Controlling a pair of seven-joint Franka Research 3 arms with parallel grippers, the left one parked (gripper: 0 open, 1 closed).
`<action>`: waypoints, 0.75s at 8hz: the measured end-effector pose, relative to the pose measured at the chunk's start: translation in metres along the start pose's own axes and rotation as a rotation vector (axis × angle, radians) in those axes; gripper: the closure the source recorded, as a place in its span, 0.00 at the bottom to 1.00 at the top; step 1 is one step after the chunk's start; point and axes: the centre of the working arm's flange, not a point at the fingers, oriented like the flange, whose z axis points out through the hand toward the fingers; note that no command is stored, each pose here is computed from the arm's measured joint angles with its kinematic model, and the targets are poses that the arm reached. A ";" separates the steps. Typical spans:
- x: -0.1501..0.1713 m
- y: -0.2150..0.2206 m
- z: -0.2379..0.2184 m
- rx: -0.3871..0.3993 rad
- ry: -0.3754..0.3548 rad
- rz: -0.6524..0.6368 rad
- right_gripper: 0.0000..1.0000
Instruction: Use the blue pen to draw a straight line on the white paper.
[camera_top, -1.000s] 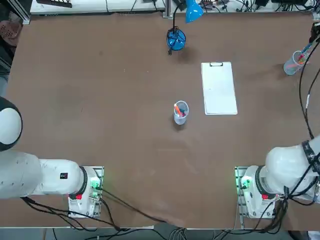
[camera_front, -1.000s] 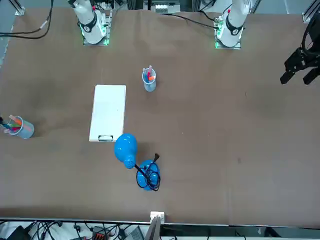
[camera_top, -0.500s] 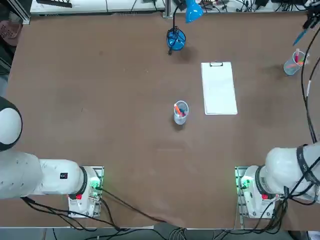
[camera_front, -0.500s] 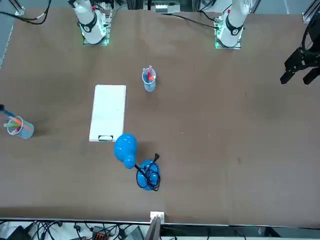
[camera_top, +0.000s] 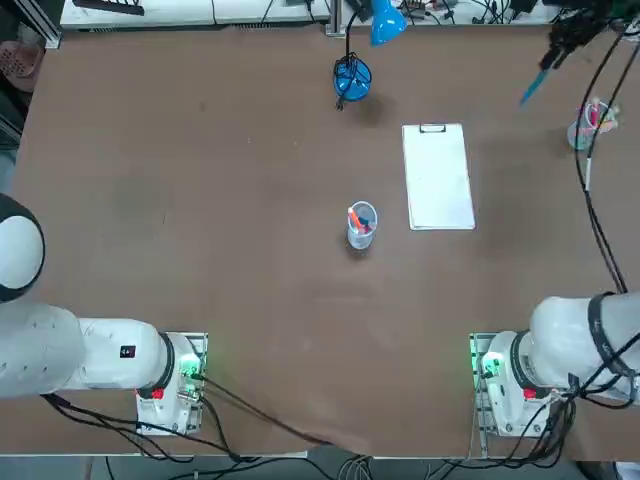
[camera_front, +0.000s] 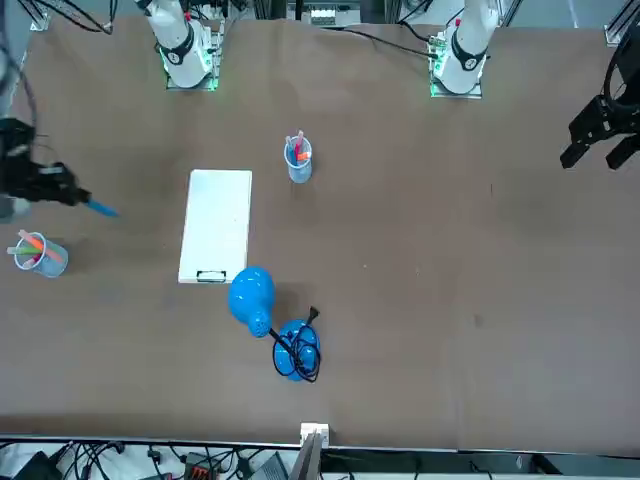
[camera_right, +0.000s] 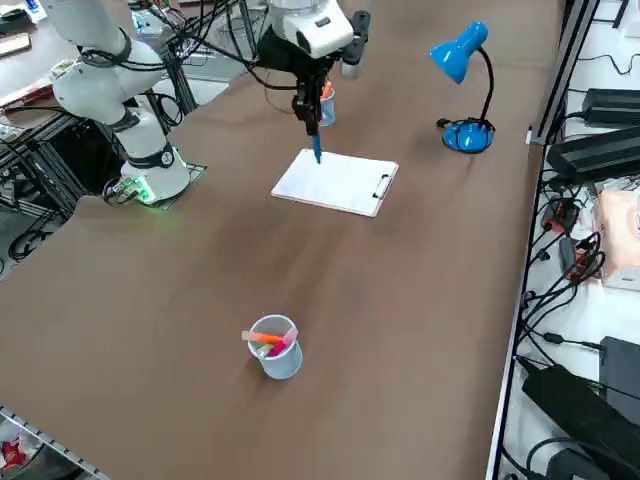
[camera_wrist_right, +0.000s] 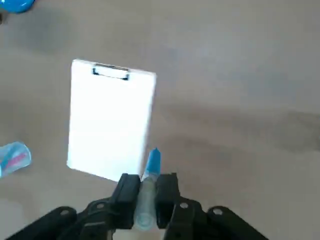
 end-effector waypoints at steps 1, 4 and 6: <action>0.001 -0.041 0.028 -0.020 0.005 0.005 0.79; -0.029 -0.130 0.098 -0.100 -0.013 -0.039 0.79; -0.050 -0.150 0.119 -0.201 -0.037 -0.077 0.79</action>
